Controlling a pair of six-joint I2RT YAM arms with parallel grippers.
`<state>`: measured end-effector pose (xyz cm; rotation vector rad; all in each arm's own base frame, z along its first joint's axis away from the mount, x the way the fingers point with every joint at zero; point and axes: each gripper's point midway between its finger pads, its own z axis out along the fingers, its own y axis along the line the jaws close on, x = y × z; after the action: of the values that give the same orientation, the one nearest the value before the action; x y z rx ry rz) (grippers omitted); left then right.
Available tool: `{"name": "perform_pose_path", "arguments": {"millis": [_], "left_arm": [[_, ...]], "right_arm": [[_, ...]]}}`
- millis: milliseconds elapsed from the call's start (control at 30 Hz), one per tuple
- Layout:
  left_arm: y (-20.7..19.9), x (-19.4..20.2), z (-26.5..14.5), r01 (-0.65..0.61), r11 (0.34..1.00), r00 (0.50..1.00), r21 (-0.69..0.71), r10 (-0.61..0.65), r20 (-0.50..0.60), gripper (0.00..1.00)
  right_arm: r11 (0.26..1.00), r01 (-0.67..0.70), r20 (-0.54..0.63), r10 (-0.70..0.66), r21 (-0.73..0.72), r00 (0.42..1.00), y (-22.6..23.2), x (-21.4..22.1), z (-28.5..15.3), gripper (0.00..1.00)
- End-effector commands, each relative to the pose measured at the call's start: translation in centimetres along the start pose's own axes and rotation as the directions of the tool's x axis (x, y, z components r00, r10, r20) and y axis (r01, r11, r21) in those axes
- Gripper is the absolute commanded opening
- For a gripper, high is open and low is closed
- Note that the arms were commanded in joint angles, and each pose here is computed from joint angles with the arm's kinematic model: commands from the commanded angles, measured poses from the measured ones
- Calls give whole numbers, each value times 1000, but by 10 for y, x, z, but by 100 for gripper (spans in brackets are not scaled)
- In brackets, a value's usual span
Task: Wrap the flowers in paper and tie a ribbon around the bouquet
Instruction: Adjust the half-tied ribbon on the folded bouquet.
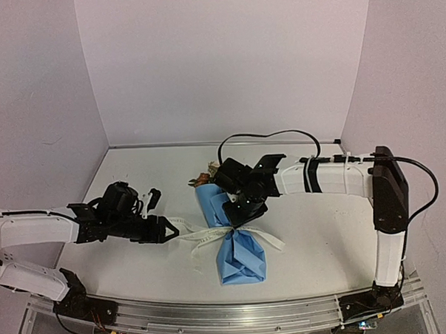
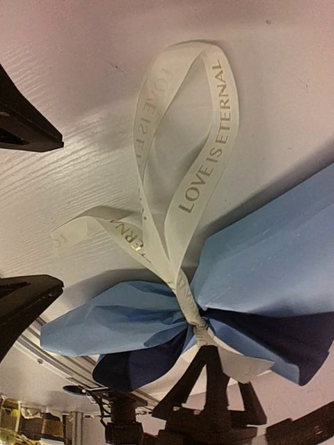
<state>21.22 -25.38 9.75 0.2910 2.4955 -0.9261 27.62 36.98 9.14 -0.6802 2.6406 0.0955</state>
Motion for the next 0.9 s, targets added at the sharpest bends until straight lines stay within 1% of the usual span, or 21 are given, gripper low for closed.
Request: {"name": "perform_pose_path", "arguments": {"millis": [0,67,200,400,533,700,867], "left_arm": [[-21,3,7,-76,996,997,46,74,38,61],[-24,11,16,-105,993,994,45,105,13,59],[-27,20,32,-161,987,987,24,162,-11,57],[-27,20,53,-214,977,977,9,214,-19,58],[-26,16,67,-251,968,968,-13,250,-28,58],[-25,13,82,-299,954,954,-32,297,-44,57],[-28,13,92,-319,947,947,-29,317,-56,53]], "right_arm": [[999,-31,74,30,12,997,-1,-15,0,33],[999,-34,85,34,1,996,0,-16,1,20],[997,-71,99,73,-26,992,2,-18,1,1],[988,-135,122,142,-70,982,1,-21,-1,0],[985,-153,130,163,-86,978,0,-22,-2,0],[978,-185,134,197,-101,971,-2,-22,0,0],[973,-200,133,214,-114,968,-2,-21,1,0]]}}
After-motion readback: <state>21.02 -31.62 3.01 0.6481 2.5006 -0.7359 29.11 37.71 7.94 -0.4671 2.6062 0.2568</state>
